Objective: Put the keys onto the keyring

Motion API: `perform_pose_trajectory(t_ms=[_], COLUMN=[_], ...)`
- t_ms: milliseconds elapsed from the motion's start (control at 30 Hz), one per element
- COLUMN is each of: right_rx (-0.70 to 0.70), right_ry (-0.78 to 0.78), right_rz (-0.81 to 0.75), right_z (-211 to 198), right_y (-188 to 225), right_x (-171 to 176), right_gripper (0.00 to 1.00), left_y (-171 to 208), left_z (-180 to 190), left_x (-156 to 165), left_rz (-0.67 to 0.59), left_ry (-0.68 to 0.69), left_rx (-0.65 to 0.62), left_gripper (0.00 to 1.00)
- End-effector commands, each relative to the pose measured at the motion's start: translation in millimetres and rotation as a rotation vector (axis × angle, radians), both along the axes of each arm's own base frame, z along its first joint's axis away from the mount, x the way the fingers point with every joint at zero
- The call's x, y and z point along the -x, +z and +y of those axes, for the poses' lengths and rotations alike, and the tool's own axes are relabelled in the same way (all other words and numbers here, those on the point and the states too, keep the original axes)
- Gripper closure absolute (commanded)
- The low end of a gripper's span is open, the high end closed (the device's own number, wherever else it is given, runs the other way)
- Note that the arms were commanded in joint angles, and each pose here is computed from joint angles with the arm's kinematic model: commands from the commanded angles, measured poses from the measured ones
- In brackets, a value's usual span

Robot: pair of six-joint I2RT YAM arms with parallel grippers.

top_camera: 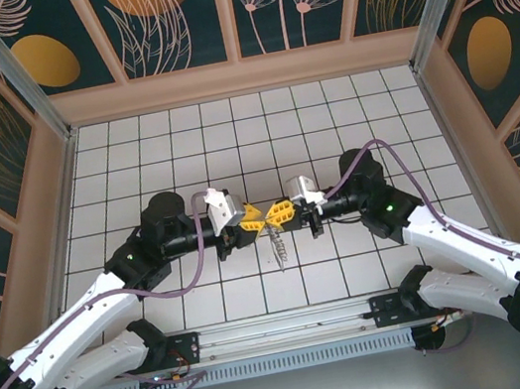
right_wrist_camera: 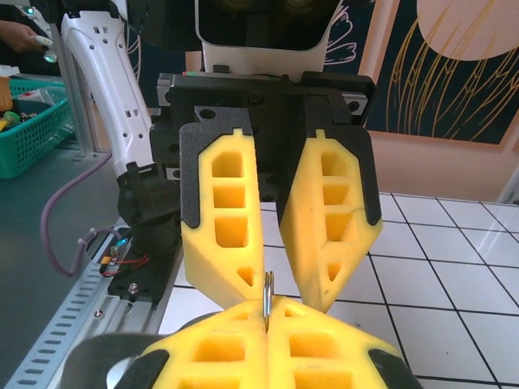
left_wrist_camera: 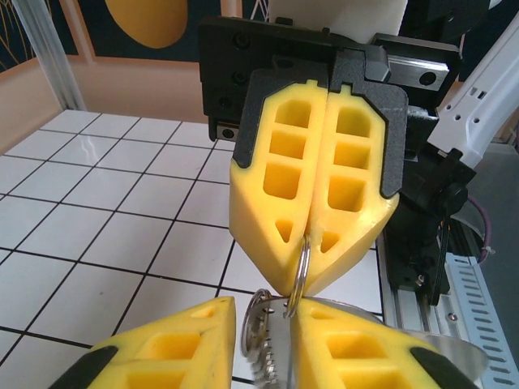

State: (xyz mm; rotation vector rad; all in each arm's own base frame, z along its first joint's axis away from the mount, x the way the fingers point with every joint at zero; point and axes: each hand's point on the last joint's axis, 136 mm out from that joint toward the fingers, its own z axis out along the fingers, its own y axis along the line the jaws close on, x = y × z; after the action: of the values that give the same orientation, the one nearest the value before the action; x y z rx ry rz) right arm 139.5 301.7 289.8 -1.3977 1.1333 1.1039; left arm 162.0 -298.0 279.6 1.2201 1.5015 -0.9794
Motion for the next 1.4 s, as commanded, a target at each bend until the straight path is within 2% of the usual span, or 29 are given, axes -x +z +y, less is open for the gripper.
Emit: perform_pose_trajectory(t_ms=[0, 400, 733, 833, 933, 1033, 1067, 1133, 1200, 1367], right_rx=[-0.023, 0.014, 0.037, 0.047, 0.054, 0.051, 0.046, 0.028, 0.009, -0.007], right_ry=[-0.001, -0.041, -0.045, -0.043, -0.057, -0.073, -0.076, -0.094, -0.121, -0.205], right_rz=[-0.063, -0.046, -0.028, -0.022, -0.025, -0.031, -0.032, -0.035, -0.029, -0.009], right_z=[5.7, 10.5, 11.5, 12.9, 13.8, 13.5, 13.5, 12.0, 9.4, -2.5], right_y=[16.5, 8.2, 3.6, 1.5, 0.1, 1.5, 2.2, 4.7, 7.1, 3.9], right_x=[0.2, -7.3, -9.2, -9.8, -12.7, -14.2, -14.2, -15.3, -16.9, -19.9], right_gripper=[1.00, 1.00, 1.00, 1.00, 1.00, 1.00, 0.98, 0.84, 0.74, 0.69], left_y=[15.7, 19.3, 17.3, 16.7, 19.5, 21.0, 20.8, 20.6, 22.4, 28.2], left_z=[-3.4, -1.8, -2.3, -3.2, -2.7, -2.7, -3.0, -4.3, -4.8, -3.7], left_x=[0.7, 0.1, -6.0, -6.2, -4.7, -3.0, -2.5, -1.4, 0.3, 7.2], left_rz=[-0.033, -0.043, -0.045, -0.044, -0.053, -0.056, -0.057, -0.057, -0.060, -0.057], left_ry=[-0.011, -0.001, 0.026, 0.024, 0.020, 0.011, 0.007, -0.004, -0.013, -0.035], left_rx=[0.024, 0.035, 0.031, 0.032, 0.044, 0.048, 0.048, 0.054, 0.070, 0.121], left_gripper=[0.79, 0.83, 0.80, 0.86, 0.98, 1.00, 1.00, 1.00, 1.00, 1.00])
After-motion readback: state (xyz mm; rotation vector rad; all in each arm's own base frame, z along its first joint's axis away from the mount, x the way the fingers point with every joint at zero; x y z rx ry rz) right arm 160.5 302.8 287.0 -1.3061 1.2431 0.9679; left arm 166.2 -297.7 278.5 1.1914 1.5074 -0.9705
